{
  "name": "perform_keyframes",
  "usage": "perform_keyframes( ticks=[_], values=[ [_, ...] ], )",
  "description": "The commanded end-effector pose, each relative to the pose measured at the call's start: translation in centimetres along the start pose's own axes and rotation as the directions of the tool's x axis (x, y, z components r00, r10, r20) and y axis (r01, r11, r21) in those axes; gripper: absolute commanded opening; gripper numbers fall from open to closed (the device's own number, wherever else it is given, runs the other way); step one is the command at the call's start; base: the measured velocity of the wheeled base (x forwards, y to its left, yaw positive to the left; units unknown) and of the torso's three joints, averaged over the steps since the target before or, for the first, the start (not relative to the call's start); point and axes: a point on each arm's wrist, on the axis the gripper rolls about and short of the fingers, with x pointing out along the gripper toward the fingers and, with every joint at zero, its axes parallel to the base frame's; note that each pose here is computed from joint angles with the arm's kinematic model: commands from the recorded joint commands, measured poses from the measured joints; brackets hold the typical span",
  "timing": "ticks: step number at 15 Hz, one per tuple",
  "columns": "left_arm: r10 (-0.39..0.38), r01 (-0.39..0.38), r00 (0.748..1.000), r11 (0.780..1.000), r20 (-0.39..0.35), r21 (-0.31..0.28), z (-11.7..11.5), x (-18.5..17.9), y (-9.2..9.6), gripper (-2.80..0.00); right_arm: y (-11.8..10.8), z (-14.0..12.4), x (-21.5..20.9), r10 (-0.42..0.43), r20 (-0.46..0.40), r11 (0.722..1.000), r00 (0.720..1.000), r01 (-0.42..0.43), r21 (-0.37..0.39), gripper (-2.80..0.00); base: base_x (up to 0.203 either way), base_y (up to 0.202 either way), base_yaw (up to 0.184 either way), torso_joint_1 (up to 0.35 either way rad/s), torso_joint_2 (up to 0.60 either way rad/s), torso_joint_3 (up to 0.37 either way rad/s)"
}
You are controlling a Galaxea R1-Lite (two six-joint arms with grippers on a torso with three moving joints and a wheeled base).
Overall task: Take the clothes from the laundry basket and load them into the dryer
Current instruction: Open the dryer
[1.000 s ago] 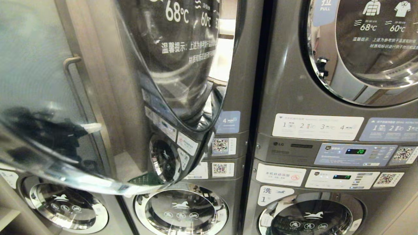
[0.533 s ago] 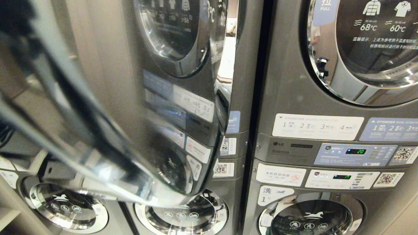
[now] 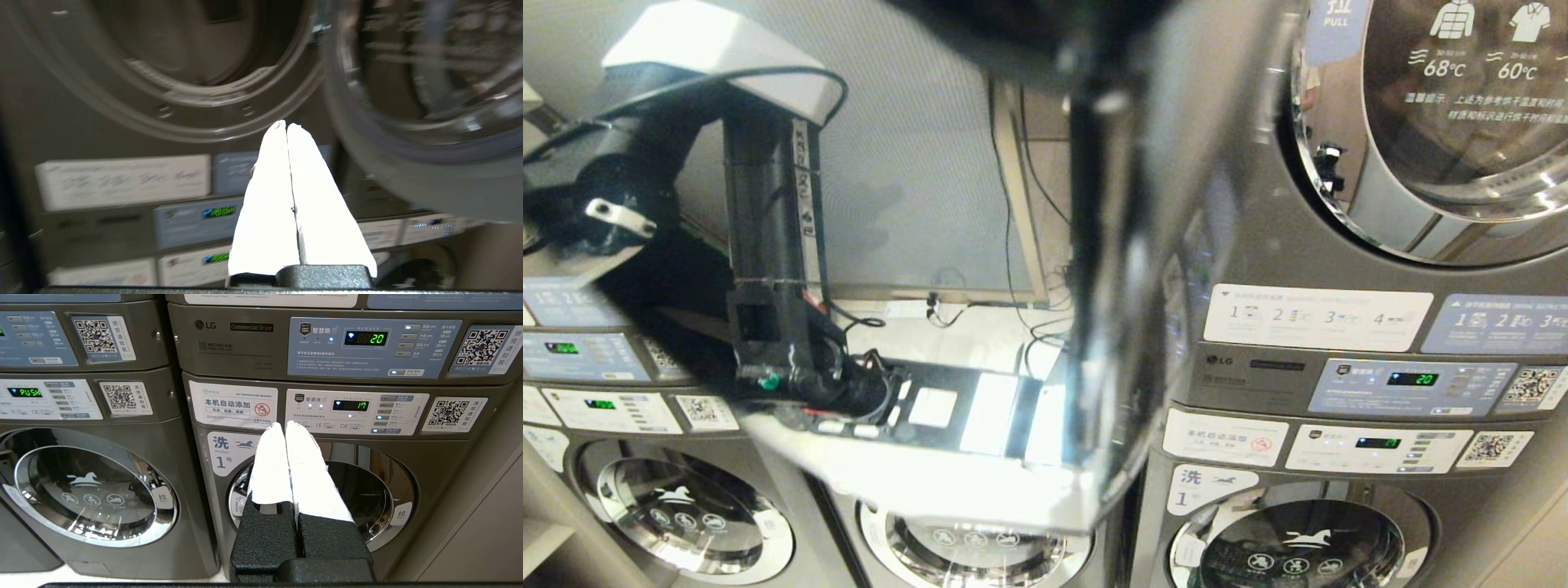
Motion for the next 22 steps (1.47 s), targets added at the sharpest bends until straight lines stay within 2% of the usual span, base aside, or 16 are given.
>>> perform_keyframes(
  ticks=[1, 2, 3, 6, 8, 10, 12, 13, 14, 15, 16, 19, 22],
  values=[
    [0.108, -0.108, 0.994, 0.994, 0.023, 0.033, 0.2, -3.0, -0.5, -2.80, 0.0, 0.0, 0.0, 0.000, 0.000, 1.000, 1.000, 0.000, 0.001, -2.80, 0.000, 0.000, 0.000, 0.000, 0.00, 0.000],
    [0.182, -0.182, 0.983, 0.982, -0.003, 0.047, -0.5, -4.0, -0.5, -2.80, 0.0, 0.0, 0.0, 0.000, 0.000, 1.000, 1.000, 0.000, 0.001, -2.80, 0.000, 0.000, 0.000, 0.000, 0.00, 0.000],
    [0.218, -0.215, 0.975, 0.975, -0.049, 0.055, -1.8, -4.5, -0.4, -2.80, 0.0, 0.0, 0.0, 0.000, 0.000, 1.000, 1.000, 0.000, -0.001, -2.80, 0.000, 0.000, 0.000, 0.000, 0.00, 0.000],
    [0.237, -0.226, 0.953, 0.971, -0.187, 0.078, -6.0, -6.1, -0.2, -2.80, 0.0, 0.0, 0.0, 0.000, 0.000, 1.000, 1.000, 0.000, 0.001, -2.80, 0.000, 0.000, 0.000, 0.000, 0.00, 0.000],
    [0.229, -0.207, 0.935, 0.972, -0.271, 0.107, -10.0, -7.9, -0.1, -2.80, 0.0, 0.0, 0.0, 0.000, 0.000, 1.000, 1.000, 0.000, 0.001, -2.80, 0.000, 0.000, 0.000, 0.000, 0.00, 0.000],
    [0.265, -0.215, 0.897, 0.961, -0.352, 0.175, -13.6, -8.9, 0.1, -2.80, 0.0, 0.0, 0.0, 0.000, 0.000, 1.000, 1.000, 0.000, 0.001, -2.80, 0.000, 0.000, 0.000, 0.000, 0.00, 0.000],
    [0.311, -0.247, 0.863, 0.947, -0.398, 0.206, -14.4, -9.4, 0.3, -2.80, 0.0, 0.0, 0.0, 0.000, 0.000, 1.000, 1.000, 0.000, 0.001, -2.80, 0.000, 0.000, 0.000, 0.000, 0.00, 0.000],
    [0.308, -0.250, 0.860, 0.949, -0.407, 0.191, -14.5, -9.4, 0.2, -2.80, 0.0, 0.0, 0.0, 0.000, 0.000, 1.000, 1.000, 0.000, 0.001, -2.80, 0.000, 0.000, 0.000, 0.000, 0.00, 0.000],
    [0.255, -0.214, 0.865, 0.967, -0.431, 0.142, -14.7, -9.4, 0.0, -2.80, 0.0, 0.0, 0.0, 0.000, 0.000, 1.000, 1.000, 0.000, 0.001, -2.80, 0.000, 0.000, 0.000, 0.000, 0.00, 0.000],
    [0.204, -0.180, 0.856, 0.979, -0.475, 0.097, -15.1, -9.6, -0.1, -2.80, 0.0, 0.0, 0.0, 0.000, 0.000, 1.000, 1.000, 0.000, 0.001, -2.80, 0.000, 0.000, 0.000, 0.000, 0.00, 0.000],
    [0.188, -0.169, 0.853, 0.982, -0.487, 0.084, -15.2, -9.7, -0.1, -2.80, 0.0, 0.0, 0.0, 0.000, 0.000, 1.000, 1.000, 0.000, 0.001, -2.80, 0.000, 0.000, 0.000, 0.000, 0.00, 0.000],
    [0.224, -0.206, 0.850, 0.974, -0.476, 0.092, -15.2, -9.7, -0.2, -2.80, 0.0, 0.0, 0.0, 0.000, 0.000, 1.000, 1.000, 0.000, 0.001, -2.80, 0.000, 0.000, 0.000, 0.000, 0.00, 0.000],
    [0.247, -0.226, 0.884, 0.969, -0.397, 0.101, -15.0, -10.4, -0.4, -2.80, 0.0, 0.0, 0.0, 0.000, 0.000, 1.000, 1.000, 0.000, 0.001, -2.80, 0.000, 0.000, 0.000, 0.000, 0.00, 0.000]
  ],
)
